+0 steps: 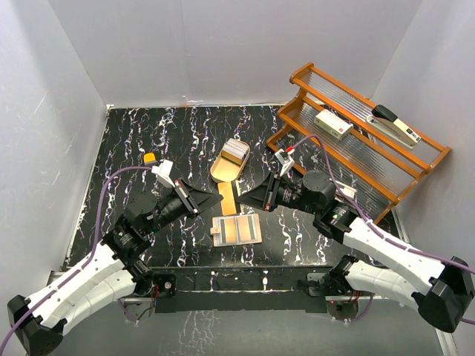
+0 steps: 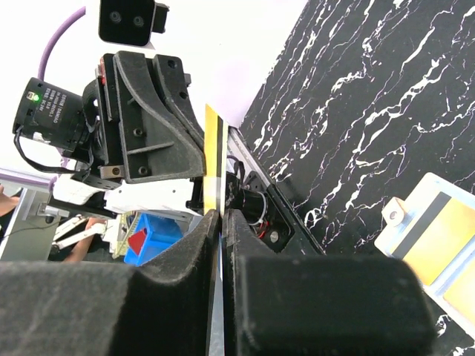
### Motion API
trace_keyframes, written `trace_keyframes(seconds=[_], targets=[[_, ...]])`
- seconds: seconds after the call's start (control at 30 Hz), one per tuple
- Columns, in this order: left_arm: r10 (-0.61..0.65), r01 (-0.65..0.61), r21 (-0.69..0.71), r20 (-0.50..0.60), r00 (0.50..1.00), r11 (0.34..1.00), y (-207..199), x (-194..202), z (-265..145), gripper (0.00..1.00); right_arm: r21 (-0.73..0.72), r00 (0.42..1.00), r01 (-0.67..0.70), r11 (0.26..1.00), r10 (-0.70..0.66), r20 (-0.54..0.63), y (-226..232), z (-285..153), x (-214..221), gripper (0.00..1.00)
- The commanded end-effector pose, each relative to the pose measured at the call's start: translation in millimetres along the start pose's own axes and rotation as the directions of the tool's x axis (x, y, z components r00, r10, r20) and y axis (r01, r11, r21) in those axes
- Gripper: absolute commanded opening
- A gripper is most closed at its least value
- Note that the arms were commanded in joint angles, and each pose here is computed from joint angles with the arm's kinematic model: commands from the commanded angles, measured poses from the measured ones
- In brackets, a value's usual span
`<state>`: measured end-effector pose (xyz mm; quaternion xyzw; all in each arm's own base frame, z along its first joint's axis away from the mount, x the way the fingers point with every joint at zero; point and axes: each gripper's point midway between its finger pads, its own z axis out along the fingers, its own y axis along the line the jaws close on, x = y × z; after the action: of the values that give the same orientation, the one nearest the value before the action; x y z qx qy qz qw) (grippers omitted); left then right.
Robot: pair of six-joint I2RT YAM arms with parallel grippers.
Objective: Put the credit cards into the card holder
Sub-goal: Pick up the credit card from the storage box, then place the credit card in the card holder.
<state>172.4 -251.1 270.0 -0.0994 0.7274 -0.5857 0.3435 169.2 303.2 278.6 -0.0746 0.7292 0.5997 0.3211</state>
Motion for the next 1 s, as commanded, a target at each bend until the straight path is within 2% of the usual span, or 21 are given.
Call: trace_keyframes(seconds=[0.0,0.17,0.3,0.4,0.7,0.83,0.97], targets=[[0.026,-0.029,0.095,0.032,0.999,0.995,-21.1,-6.3,-5.9,0.00,-0.018,1.000,0.002,1.000,-0.002,0.009,4.9,-2.2,0.7,0.08],[0.029,-0.030,0.095,0.019,0.999,0.995,-15.6,-1.9,-5.3,0.00,0.013,1.000,-0.008,1.000,0.008,0.011,-4.9,-3.1,4.3,0.18],[0.029,-0.030,0.089,0.010,1.000,0.996,-9.5,1.7,-4.4,0.00,0.029,1.000,-0.019,0.999,0.019,0.011,-12.6,-3.7,8.1,0.19],[0.037,-0.037,0.047,0.006,0.999,0.998,1.9,3.9,-4.0,0.00,0.060,1.000,-0.014,0.998,0.013,0.013,-18.6,-6.5,9.8,0.25],[0.046,-0.048,-0.112,-0.014,0.999,0.993,49.1,13.4,-1.6,0.00,0.272,0.997,-0.018,0.962,-0.004,0.079,-60.6,-25.9,9.3,0.47],[0.062,-0.069,-0.219,-0.037,0.997,0.973,71.6,15.9,1.3,0.00,0.361,0.996,0.021,0.932,-0.053,0.078,-77.1,-30.1,5.7,0.50],[0.067,-0.079,-0.270,-0.055,0.996,0.960,87.0,19.3,6.3,0.00,0.495,0.993,0.085,0.865,-0.115,0.031,-105.3,-34.4,4.5,0.49]])
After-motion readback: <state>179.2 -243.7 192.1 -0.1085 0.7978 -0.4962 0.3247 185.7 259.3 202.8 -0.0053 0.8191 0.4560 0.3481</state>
